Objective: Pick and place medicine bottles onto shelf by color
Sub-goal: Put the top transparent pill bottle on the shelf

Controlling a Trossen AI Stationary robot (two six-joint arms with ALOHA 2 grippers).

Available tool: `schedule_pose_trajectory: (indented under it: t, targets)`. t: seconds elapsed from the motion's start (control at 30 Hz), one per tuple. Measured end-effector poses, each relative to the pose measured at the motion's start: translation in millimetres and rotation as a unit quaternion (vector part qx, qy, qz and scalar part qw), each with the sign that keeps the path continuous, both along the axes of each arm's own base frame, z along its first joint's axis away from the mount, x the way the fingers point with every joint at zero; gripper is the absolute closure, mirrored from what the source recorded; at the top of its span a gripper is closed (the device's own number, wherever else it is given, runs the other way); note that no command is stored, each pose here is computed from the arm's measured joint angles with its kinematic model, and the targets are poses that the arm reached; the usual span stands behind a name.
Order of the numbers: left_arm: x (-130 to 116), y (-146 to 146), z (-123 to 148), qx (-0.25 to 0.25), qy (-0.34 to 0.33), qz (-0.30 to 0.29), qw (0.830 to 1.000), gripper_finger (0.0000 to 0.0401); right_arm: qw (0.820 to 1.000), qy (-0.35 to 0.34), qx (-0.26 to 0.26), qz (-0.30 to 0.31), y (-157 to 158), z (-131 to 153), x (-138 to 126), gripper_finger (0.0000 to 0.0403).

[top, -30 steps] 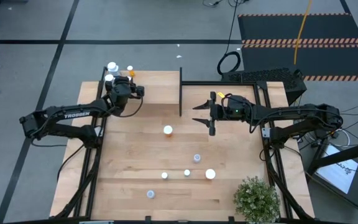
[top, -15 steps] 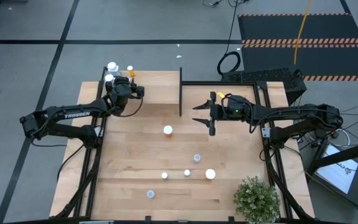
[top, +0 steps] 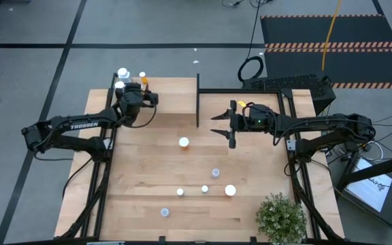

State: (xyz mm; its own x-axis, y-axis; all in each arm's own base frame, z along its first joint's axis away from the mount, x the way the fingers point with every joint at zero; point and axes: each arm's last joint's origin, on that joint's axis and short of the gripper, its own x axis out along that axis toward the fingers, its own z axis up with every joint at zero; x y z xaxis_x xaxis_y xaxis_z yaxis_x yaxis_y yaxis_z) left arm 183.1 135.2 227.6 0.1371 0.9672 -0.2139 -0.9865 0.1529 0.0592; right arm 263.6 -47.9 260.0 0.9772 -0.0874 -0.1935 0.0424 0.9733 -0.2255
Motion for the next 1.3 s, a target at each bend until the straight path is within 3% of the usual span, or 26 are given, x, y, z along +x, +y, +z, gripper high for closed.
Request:
schedule_pose_trajectory:
  t: [0.4, 0.87, 1.3]
  targets:
    - [-5, -5, 21, 0.043, -0.009, -0.012, 0.999, 0.0148, 1.0, 0.0, 0.0, 0.0, 0, 0, 0, 0.02]
    - [-22, -71, 69, 0.118, -0.055, -0.157, 0.979, 0.0148, 1.0, 0.0, 0.005, -0.002, 0, 0, 0, 0.02]
    - [-36, -113, 93, 0.153, -0.074, -0.293, 0.941, 0.0148, 0.992, -0.006, 0.125, -0.022, 2, -1, 0, 0.02]
